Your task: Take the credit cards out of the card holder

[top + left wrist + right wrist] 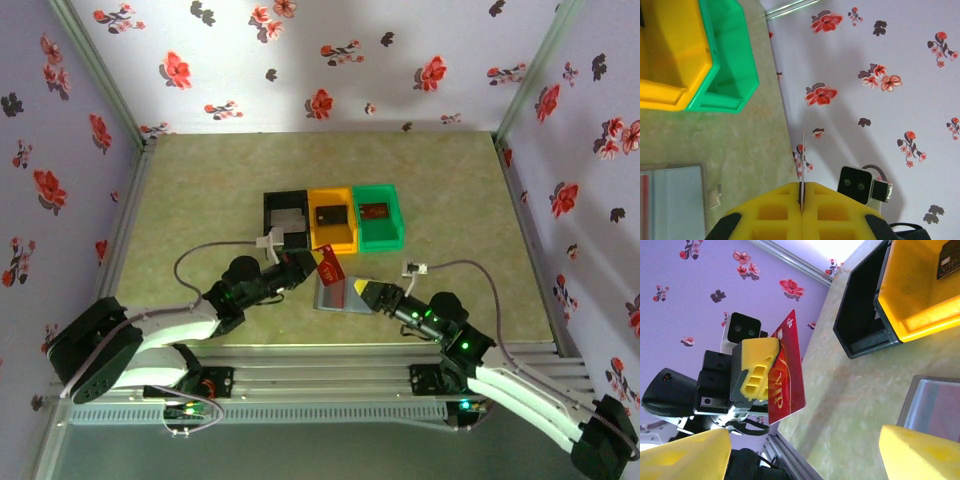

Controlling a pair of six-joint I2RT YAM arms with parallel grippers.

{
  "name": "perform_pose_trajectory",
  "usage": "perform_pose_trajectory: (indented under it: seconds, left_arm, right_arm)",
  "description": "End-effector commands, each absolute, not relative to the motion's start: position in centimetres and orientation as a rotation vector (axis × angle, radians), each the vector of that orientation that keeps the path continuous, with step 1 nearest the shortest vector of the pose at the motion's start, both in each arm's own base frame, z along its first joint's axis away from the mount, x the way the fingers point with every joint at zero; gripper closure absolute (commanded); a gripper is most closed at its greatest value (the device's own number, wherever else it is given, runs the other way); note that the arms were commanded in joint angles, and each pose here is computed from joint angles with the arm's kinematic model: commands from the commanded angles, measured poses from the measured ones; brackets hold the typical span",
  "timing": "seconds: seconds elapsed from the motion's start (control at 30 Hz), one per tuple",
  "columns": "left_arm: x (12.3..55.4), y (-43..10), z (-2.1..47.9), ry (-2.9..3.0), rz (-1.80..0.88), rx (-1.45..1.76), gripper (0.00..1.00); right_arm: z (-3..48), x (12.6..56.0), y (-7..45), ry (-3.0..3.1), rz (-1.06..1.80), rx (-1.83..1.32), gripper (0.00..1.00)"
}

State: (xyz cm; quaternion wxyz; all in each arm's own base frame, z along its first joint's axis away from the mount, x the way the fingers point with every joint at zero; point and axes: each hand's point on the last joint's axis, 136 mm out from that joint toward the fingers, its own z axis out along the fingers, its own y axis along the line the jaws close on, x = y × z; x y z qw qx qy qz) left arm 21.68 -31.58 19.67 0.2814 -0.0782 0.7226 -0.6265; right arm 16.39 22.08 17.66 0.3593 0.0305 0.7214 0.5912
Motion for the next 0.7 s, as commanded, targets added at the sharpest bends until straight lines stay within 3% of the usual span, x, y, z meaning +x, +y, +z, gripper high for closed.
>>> perform_pose_trajectory:
  seconds: [0.0,0.57,0.67]
  left_arm:
    - [21.9,-31.5,20.8,1.85,-1.694,-0.242,1.0]
    - [21.1,-33.6,20.9,1.796,-1.773,-0.237,1.0]
    - [20.8,-33.7,21.1,1.791,-1.777,-0.234,1.0]
  right_arm:
    - [18.8,17.3,21.5,1.777,1.519,0.167,0.22]
    - [20.4,17.9,23.8,1.757,1.543,0.139,0.42]
    - [20.6,18.1,24.1,1.751,1.543,0.139,0.51]
